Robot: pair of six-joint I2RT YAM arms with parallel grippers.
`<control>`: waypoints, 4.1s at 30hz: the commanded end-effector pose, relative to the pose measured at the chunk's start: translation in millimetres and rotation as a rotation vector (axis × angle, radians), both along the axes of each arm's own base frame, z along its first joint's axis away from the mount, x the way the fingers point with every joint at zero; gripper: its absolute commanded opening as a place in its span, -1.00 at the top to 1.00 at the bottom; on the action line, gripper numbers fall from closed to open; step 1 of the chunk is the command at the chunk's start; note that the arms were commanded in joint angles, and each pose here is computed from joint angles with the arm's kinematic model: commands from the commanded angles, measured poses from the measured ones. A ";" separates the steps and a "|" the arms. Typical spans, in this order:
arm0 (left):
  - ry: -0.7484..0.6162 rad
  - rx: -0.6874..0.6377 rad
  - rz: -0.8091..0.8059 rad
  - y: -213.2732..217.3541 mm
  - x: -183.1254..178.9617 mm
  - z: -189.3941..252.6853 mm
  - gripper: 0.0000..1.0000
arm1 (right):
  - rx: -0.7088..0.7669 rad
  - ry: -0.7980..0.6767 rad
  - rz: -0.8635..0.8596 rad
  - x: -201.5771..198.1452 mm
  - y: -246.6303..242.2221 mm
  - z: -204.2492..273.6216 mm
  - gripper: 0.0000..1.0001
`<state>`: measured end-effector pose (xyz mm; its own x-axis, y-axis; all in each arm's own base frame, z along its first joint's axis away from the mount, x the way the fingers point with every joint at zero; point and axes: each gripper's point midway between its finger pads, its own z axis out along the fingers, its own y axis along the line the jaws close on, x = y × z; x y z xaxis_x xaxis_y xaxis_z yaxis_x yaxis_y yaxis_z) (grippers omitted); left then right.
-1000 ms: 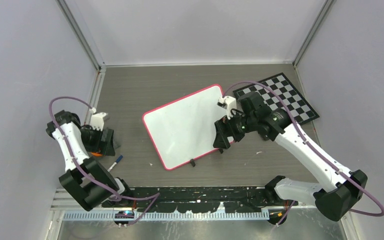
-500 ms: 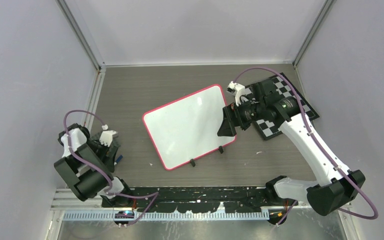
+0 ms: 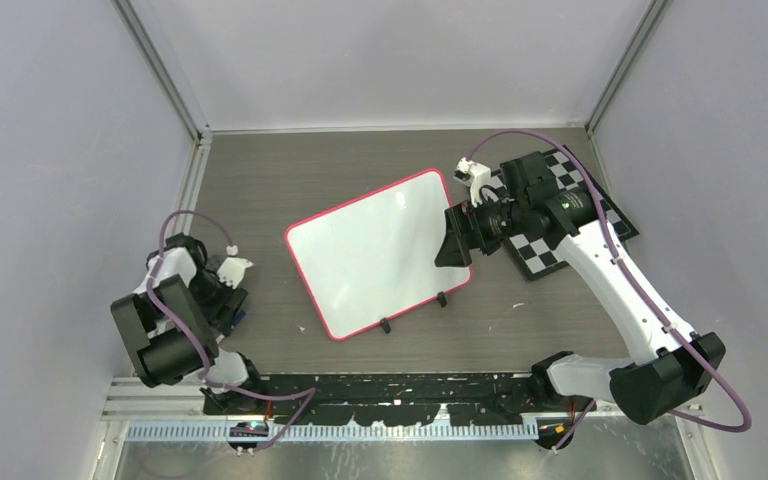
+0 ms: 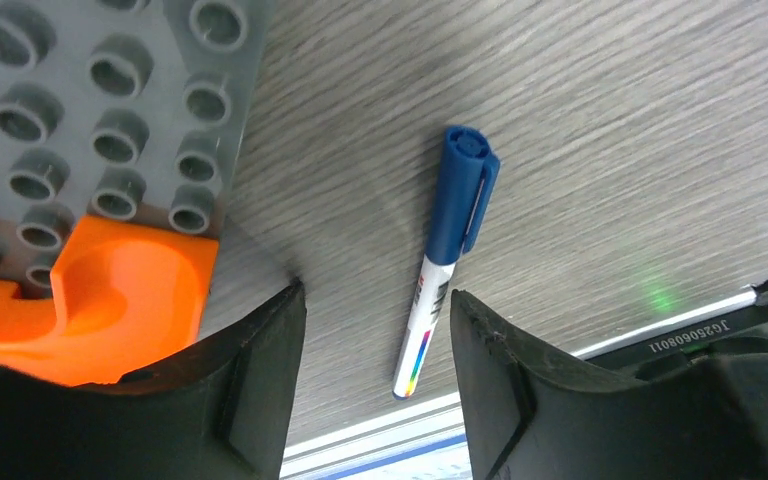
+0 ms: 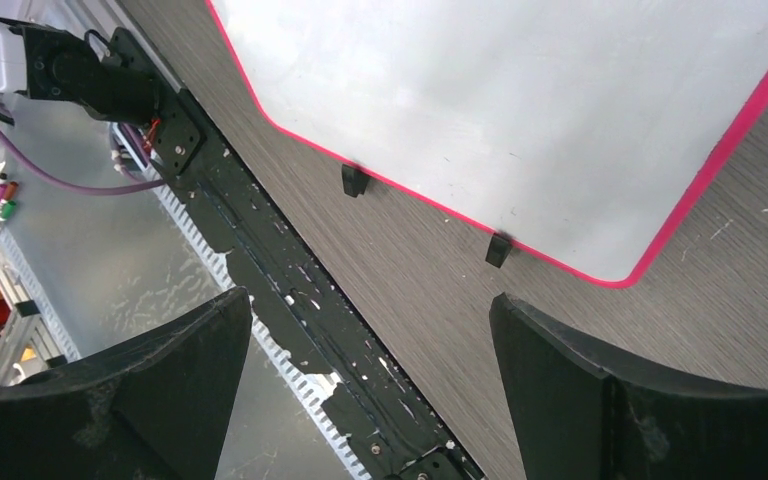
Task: Write a sentence on the whiteboard
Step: Open the whiteboard marker at the center of the board.
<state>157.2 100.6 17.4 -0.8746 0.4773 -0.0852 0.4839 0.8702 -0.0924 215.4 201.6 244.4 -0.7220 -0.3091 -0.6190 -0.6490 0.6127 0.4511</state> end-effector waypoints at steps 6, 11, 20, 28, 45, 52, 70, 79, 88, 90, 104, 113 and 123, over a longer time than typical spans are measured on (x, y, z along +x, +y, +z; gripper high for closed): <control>0.025 0.117 -0.007 -0.5 12.0 -11.5 0.11 | -0.009 -0.107 -0.019 4.7 -7.6 18.0 -0.86; 0.031 0.074 0.006 -12.8 15.0 -11.3 0.47 | -0.015 -0.123 -0.024 6.4 -9.1 16.9 -0.86; -0.082 -0.101 0.110 -44.6 40.4 60.9 1.00 | -0.016 -0.173 -0.013 22.0 -4.6 30.7 -0.86; -0.400 -0.090 0.160 -45.9 80.3 196.3 1.00 | 0.064 -0.224 -0.061 47.2 9.5 80.1 -0.87; -0.988 -0.986 0.319 -196.0 138.2 465.0 1.00 | 0.528 -0.138 -0.110 81.5 83.3 164.8 -0.76; -0.822 -1.277 0.341 -252.9 131.2 491.5 1.00 | 0.628 -0.089 -0.019 71.2 132.2 182.7 -0.75; -0.628 -1.469 0.455 -278.9 136.3 473.0 1.00 | 0.716 0.011 0.202 30.0 206.4 203.1 -0.58; -0.571 -1.493 0.461 -284.6 134.5 457.6 1.00 | 0.702 0.007 0.193 29.5 202.1 197.5 0.70; -0.640 -1.239 0.125 -284.3 94.9 426.6 -0.31 | 0.541 -0.020 0.195 20.8 155.9 151.4 0.99; -0.665 -1.143 -0.013 -281.3 84.2 413.2 -0.76 | 0.468 -0.031 0.224 8.6 142.7 134.4 0.99; -0.485 -1.041 -0.436 -303.1 36.5 355.9 -0.89 | 0.323 0.138 0.523 -85.9 87.4 74.3 1.00; -0.429 -0.900 -0.666 -334.1 3.2 315.7 -0.26 | 0.316 0.194 0.591 -108.7 84.4 71.1 1.00; -0.426 -0.916 -0.767 -339.1 -12.5 316.6 0.99 | 0.286 0.253 0.627 -117.7 80.1 69.5 0.89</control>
